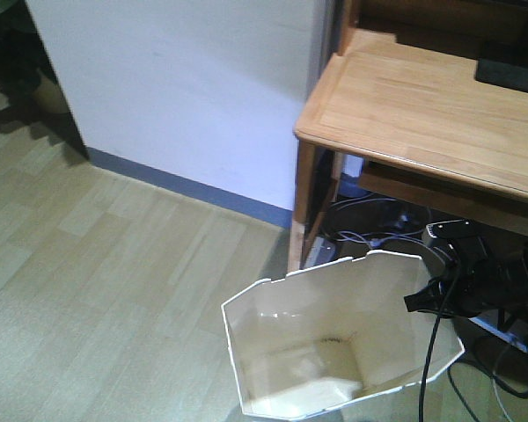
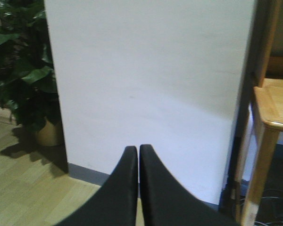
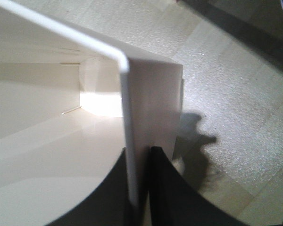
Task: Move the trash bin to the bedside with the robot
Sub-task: 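Hold the bin in the right gripper while the base drives to the bed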
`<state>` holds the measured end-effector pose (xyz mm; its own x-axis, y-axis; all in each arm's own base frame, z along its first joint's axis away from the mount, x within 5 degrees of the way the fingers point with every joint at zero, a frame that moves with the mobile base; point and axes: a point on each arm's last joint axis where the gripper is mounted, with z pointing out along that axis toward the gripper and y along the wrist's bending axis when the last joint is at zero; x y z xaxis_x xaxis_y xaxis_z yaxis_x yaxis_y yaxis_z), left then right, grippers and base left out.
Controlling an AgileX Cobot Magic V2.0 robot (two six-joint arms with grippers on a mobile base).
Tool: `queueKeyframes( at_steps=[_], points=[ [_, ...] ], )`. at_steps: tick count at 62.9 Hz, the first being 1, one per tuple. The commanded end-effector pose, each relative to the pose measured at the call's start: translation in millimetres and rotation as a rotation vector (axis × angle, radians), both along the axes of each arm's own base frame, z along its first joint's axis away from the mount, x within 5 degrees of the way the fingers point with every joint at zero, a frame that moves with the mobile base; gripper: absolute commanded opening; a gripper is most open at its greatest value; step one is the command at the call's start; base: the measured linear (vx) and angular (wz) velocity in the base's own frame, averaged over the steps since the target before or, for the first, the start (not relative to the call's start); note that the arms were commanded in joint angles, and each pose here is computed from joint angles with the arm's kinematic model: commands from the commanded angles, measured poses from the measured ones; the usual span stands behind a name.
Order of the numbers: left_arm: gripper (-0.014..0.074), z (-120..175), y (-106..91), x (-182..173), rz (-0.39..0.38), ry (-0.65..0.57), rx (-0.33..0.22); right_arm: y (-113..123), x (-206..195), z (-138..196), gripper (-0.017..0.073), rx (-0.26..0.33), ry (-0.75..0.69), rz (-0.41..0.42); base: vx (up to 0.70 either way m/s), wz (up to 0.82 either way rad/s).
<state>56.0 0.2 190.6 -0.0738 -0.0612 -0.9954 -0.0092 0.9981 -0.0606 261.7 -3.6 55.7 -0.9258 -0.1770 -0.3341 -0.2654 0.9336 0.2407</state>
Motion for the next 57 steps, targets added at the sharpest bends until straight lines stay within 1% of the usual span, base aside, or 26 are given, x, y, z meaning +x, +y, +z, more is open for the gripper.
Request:
queueKeyframes(
  at_steps=[1,22,57],
  points=[
    [-0.0006,-1.7,-0.1,0.6,-0.002,-0.060,-0.012,10.5,8.6,22.5,-0.0006,0.157,-0.063,-0.020,-0.08,0.33],
    [-0.0006,-1.7,-0.1,0.6,-0.002,-0.060,-0.012,10.5,8.6,22.5,-0.0006,0.157,-0.064,-0.019,-0.06,0.41],
    [-0.0006,-1.7,-0.1,0.6,-0.002,-0.060,-0.012,10.5,8.6,22.5,-0.0006,0.157,-0.064,-0.019,-0.02,0.61]
  ],
)
